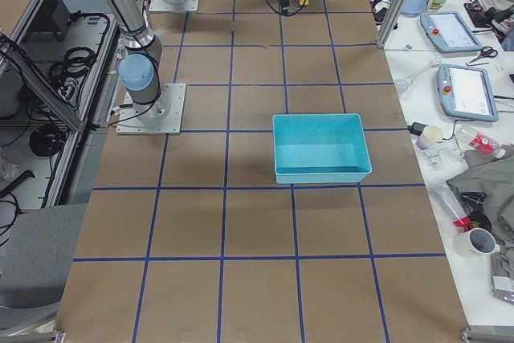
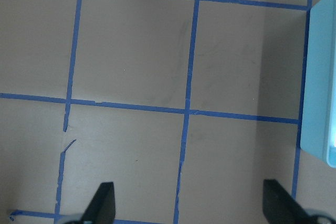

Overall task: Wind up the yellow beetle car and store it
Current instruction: 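Drag the held car back toward the left arm to wind it, then open the left gripper and lift it, letting the car roll off, then move the right gripper over the car beside the blue tray, then lower the right gripper and grasp the yellow car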

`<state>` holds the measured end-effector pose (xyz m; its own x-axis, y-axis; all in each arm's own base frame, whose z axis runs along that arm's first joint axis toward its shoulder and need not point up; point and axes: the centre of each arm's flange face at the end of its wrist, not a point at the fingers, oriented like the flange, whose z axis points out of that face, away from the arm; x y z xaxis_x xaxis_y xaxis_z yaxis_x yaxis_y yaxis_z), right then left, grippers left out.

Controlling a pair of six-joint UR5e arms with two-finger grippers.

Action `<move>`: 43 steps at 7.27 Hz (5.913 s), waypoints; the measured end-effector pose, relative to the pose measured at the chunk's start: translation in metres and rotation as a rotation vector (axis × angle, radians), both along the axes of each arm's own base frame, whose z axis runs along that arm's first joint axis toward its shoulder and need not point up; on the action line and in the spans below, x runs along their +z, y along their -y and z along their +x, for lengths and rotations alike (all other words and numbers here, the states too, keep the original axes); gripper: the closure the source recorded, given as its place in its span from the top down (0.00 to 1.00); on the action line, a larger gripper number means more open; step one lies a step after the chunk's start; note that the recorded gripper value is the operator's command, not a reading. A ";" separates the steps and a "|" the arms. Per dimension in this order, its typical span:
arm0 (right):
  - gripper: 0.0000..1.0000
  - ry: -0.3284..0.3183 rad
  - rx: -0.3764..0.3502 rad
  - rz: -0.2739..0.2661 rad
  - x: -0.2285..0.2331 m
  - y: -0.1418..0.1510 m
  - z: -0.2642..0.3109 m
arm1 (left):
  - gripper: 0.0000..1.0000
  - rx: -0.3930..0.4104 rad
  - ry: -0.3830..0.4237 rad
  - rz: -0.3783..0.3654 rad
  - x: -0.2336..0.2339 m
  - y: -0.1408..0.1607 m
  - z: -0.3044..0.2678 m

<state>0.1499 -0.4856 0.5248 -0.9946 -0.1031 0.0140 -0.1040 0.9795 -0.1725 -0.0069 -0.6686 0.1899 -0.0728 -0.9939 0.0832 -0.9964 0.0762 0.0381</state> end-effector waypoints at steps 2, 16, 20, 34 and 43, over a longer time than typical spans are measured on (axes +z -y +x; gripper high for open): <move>1.00 0.000 0.000 0.000 0.000 0.000 0.000 | 0.00 -0.008 0.031 0.008 -0.003 -0.001 0.015; 1.00 0.000 0.000 0.000 0.000 0.000 0.000 | 1.00 -0.478 0.215 -0.140 0.137 -0.021 0.024; 1.00 0.000 0.000 0.000 0.000 0.000 0.000 | 1.00 -0.855 0.223 -0.005 0.248 -0.058 0.019; 1.00 -0.114 0.988 0.067 -0.206 0.164 -0.127 | 1.00 -1.473 0.145 0.009 0.313 -0.163 -0.096; 0.22 -0.126 1.463 0.065 -0.328 0.187 -0.179 | 1.00 -1.470 0.119 0.033 0.294 -0.171 -0.093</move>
<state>-0.0293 -0.6722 0.1968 0.0015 -0.9989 0.0470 -0.9988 -0.0038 -0.0486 -0.0998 -0.4978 0.4843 -0.9996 -0.0246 -0.0159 -0.0243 0.9996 -0.0146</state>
